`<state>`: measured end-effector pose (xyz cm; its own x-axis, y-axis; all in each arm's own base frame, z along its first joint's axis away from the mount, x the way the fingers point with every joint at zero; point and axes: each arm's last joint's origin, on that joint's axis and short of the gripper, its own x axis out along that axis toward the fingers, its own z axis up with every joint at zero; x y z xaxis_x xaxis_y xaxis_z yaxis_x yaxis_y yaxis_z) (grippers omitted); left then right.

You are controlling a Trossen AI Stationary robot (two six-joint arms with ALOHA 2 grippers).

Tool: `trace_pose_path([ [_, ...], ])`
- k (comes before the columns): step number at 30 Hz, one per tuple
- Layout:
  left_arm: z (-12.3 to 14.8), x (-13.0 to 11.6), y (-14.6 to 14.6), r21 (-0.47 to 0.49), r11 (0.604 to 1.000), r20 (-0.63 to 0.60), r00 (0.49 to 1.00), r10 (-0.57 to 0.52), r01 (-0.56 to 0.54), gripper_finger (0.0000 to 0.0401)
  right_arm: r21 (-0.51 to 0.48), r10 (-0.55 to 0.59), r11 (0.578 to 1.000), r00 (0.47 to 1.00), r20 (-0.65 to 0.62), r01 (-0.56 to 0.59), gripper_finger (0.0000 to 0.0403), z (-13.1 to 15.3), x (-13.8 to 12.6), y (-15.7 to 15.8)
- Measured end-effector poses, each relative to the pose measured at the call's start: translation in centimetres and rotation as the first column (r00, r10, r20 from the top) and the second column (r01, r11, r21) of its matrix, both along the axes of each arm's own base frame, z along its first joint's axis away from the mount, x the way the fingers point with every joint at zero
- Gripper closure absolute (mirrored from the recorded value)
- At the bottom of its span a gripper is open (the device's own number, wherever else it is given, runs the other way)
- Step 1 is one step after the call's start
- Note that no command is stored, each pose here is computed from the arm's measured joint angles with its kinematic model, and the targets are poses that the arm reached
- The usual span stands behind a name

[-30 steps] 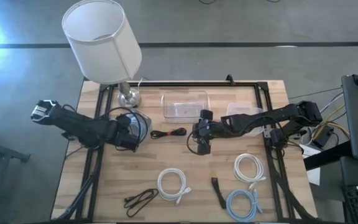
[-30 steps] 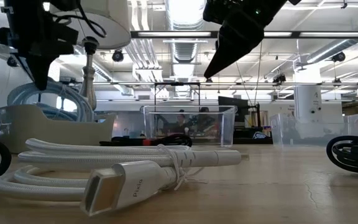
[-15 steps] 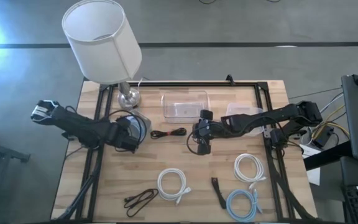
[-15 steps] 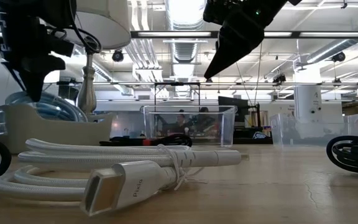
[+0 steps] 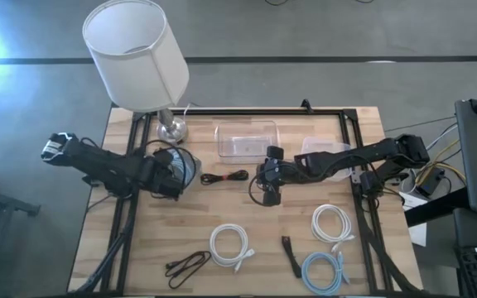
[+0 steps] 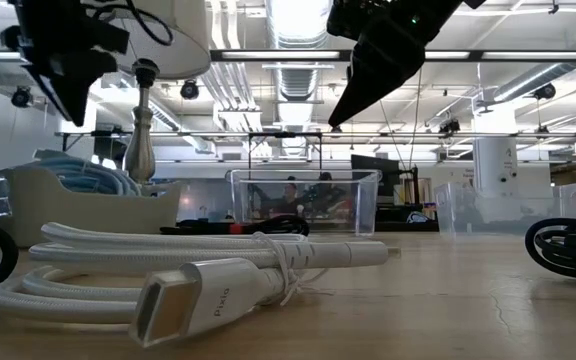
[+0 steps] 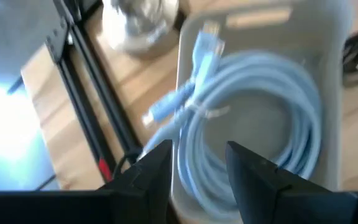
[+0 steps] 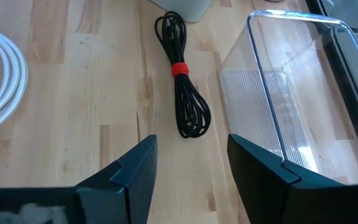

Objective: Pick & Place USB Port
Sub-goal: Put the right white USB cable into the right transparent bin

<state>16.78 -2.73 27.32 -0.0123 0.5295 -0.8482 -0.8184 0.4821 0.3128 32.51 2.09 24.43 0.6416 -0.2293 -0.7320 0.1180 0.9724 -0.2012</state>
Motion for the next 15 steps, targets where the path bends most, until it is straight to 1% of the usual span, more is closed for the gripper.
trace_pose_path([
  [4,0.6,0.8,0.0,0.071,0.997,0.077,0.996,-0.049,0.044,0.0250,0.003,0.001,1.000,1.000,0.000,-0.001,0.0211,0.0,0.0,0.1],
  [8,0.6,2.2,-0.3,0.084,0.984,0.151,0.974,-0.170,0.159,0.0250,0.038,-0.031,0.999,0.999,-0.010,0.031,0.0211,-0.1,-0.2,0.3],
  [11,0.8,3.6,-0.7,0.099,0.958,0.211,0.935,-0.286,0.270,0.0250,0.059,-0.054,0.997,0.997,-0.058,0.057,0.0211,0.0,-0.6,0.6],
  [15,1.3,5.2,-1.1,0.154,0.903,0.278,0.860,-0.429,0.401,0.0250,0.085,-0.086,0.991,0.986,-0.144,0.099,0.0211,-0.1,-1.4,1.3],
])
